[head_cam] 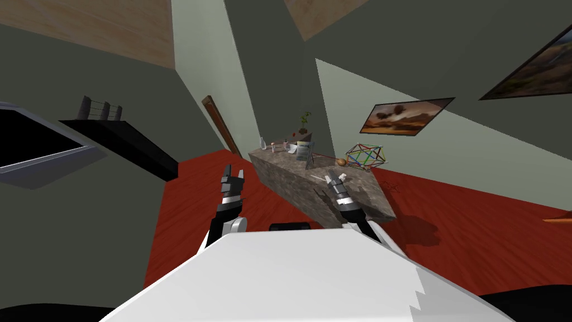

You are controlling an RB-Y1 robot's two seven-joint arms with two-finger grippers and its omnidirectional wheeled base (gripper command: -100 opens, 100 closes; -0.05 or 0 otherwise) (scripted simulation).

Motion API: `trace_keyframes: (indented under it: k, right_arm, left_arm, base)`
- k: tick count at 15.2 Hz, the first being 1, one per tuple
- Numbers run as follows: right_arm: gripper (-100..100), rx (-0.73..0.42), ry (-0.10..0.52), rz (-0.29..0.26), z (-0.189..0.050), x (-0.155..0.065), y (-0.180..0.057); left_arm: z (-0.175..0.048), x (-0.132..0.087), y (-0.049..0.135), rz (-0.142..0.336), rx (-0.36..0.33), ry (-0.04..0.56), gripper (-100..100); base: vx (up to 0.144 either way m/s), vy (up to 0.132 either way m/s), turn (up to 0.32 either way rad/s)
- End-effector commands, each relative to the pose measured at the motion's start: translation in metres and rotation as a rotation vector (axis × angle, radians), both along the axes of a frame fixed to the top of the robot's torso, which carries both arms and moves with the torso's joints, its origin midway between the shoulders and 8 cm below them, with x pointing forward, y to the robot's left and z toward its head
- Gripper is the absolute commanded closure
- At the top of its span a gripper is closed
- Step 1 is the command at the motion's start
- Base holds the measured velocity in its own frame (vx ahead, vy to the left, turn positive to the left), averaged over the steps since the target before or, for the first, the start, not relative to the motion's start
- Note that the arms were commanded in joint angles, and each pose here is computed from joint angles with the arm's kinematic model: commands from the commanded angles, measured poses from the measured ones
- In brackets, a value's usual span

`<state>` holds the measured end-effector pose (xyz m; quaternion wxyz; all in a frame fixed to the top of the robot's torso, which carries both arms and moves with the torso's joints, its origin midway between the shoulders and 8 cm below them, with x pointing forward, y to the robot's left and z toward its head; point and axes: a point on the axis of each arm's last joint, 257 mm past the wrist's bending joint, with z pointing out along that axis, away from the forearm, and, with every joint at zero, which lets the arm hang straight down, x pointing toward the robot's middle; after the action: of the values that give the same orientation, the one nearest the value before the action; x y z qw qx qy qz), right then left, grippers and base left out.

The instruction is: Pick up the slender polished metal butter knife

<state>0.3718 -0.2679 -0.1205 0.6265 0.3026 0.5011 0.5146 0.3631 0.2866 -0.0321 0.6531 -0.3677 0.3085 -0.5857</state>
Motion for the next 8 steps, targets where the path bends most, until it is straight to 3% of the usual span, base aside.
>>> trace_keyframes:
  k: [1,2,4,5,7,8]
  right_arm:
    - [-100,-0.048,0.034,0.027,-0.014,-0.002,0.003]
    - [-100,-0.077,0.076,0.043,-0.035,-0.005,0.006]
    - [-100,-0.103,0.082,0.059,-0.036,-0.006,0.005]
    - [-100,-0.141,0.128,0.08,-0.058,-0.011,0.007]
    - [-100,-0.161,0.132,0.091,-0.059,-0.012,0.007]
    - [-100,-0.203,0.181,0.115,-0.082,-0.019,0.007]
  left_arm:
    - [0.0,0.0,0.0,0.0,0.0,0.0,0]
    - [0.0,0.0,0.0,0.0,0.0,0.0,0]
    - [0.0,0.0,0.0,0.0,0.0,0.0,0]
    - [0.0,0.0,0.0,0.0,0.0,0.0,0]
    - [0.0,0.0,0.0,0.0,0.0,0.0,0]
    - [0.0,0.0,0.0,0.0,0.0,0.0,0]
  base:
    - [0.012,0.064,0.044]
    - [0.016,0.073,0.083]
    - [0.014,0.061,0.032]
    - [0.019,0.07,0.048]
    - [0.018,0.062,0.039]
    - [0.02,0.063,0.056]
